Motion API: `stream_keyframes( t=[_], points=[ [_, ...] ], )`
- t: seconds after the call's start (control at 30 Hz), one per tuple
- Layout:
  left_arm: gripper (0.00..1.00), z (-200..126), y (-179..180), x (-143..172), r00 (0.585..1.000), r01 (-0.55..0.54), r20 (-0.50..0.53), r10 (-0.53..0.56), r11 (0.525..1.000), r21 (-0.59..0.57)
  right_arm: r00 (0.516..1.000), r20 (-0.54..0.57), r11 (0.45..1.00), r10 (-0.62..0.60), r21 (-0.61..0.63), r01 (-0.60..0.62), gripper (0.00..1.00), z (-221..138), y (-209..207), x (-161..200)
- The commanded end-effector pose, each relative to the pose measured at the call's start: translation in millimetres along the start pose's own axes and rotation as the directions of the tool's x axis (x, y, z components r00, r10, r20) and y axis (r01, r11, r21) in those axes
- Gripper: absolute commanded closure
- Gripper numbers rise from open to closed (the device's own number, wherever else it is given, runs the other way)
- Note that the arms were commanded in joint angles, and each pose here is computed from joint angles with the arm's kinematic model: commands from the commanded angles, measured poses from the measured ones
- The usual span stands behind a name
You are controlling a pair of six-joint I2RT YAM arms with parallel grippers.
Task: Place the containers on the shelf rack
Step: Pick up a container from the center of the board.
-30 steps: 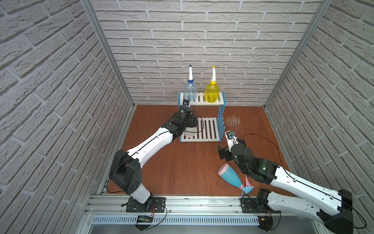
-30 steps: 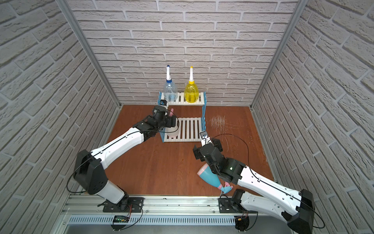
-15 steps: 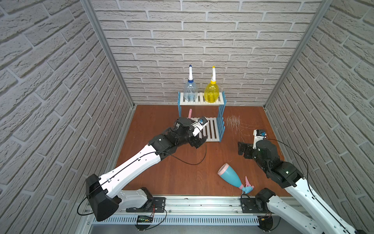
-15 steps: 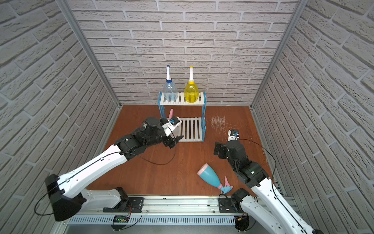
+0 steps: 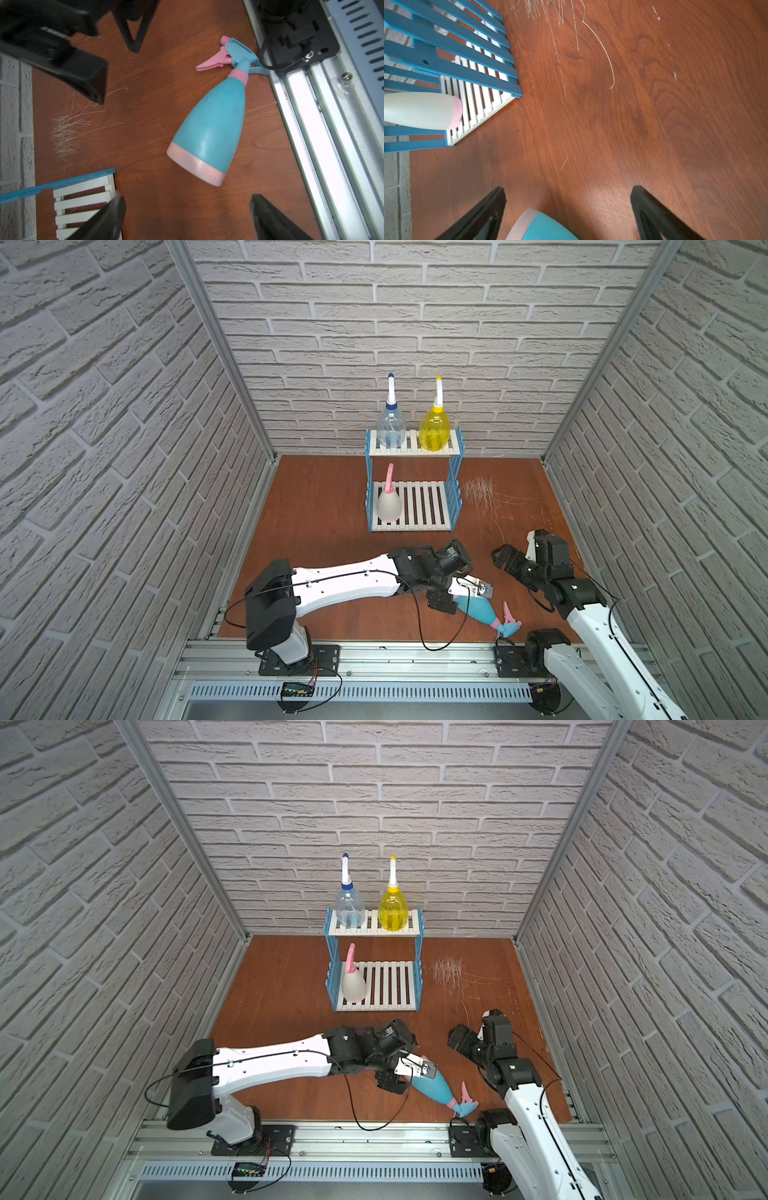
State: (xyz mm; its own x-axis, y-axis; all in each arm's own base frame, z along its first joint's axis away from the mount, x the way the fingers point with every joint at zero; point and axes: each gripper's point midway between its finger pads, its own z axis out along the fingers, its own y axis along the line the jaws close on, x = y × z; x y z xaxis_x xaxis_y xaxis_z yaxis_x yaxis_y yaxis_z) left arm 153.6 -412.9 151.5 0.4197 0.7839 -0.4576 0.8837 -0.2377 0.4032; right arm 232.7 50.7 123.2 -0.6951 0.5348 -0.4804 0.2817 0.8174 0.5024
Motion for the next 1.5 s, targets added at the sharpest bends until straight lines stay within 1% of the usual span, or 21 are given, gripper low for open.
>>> stream_keyframes(
  t=[0.0, 0.07, 0.23, 0.37, 0.67, 1.07, 1.27, 1.47],
  points=[
    [0.02, 12, 8, -17, 0.997, -0.080, -0.005, 0.080, 0.996, -0.039, 1.000, 0.029, 0.999, -0.008, -0.044, 0.010, 0.01, -4, 4, -5],
    [0.02, 20, 6, -22, 0.996, -0.094, -0.009, 0.094, 0.995, -0.014, 1.000, 0.027, 0.999, -0.003, -0.050, 0.005, 0.01, -4, 3, -4],
    [0.02, 47, -3, -15, 0.993, -0.103, -0.059, 0.106, 0.993, 0.058, 1.000, 0.008, 0.998, 0.017, -0.065, -0.017, 0.02, 1, -1, 3],
    [0.02, 62, -15, -8, 0.991, -0.089, -0.087, 0.102, 0.986, 0.144, 1.000, 0.010, 0.998, 0.029, -0.059, -0.029, 0.01, 5, -8, 6],
    [0.02, 90, -38, 16, 0.983, -0.045, -0.163, 0.088, 0.966, 0.253, 1.000, 0.004, 0.999, 0.026, -0.037, -0.026, 0.02, 9, -16, 6],
    [0.02, 100, -41, 36, 0.978, 0.023, -0.205, 0.039, 0.957, 0.290, 0.999, 0.000, 0.999, 0.049, -0.024, -0.049, 0.01, 16, -23, 4],
    [0.10, 96, -44, 36, 0.979, 0.044, -0.203, 0.024, 0.945, 0.323, 0.998, 0.010, 0.998, 0.055, -0.021, -0.055, 0.01, 14, -24, 1],
    [0.19, 90, -40, 33, 0.981, 0.066, -0.192, -0.005, 0.947, 0.316, 0.998, 0.020, 0.998, 0.055, -0.019, -0.054, 0.01, 11, -23, -2]
  ],
)
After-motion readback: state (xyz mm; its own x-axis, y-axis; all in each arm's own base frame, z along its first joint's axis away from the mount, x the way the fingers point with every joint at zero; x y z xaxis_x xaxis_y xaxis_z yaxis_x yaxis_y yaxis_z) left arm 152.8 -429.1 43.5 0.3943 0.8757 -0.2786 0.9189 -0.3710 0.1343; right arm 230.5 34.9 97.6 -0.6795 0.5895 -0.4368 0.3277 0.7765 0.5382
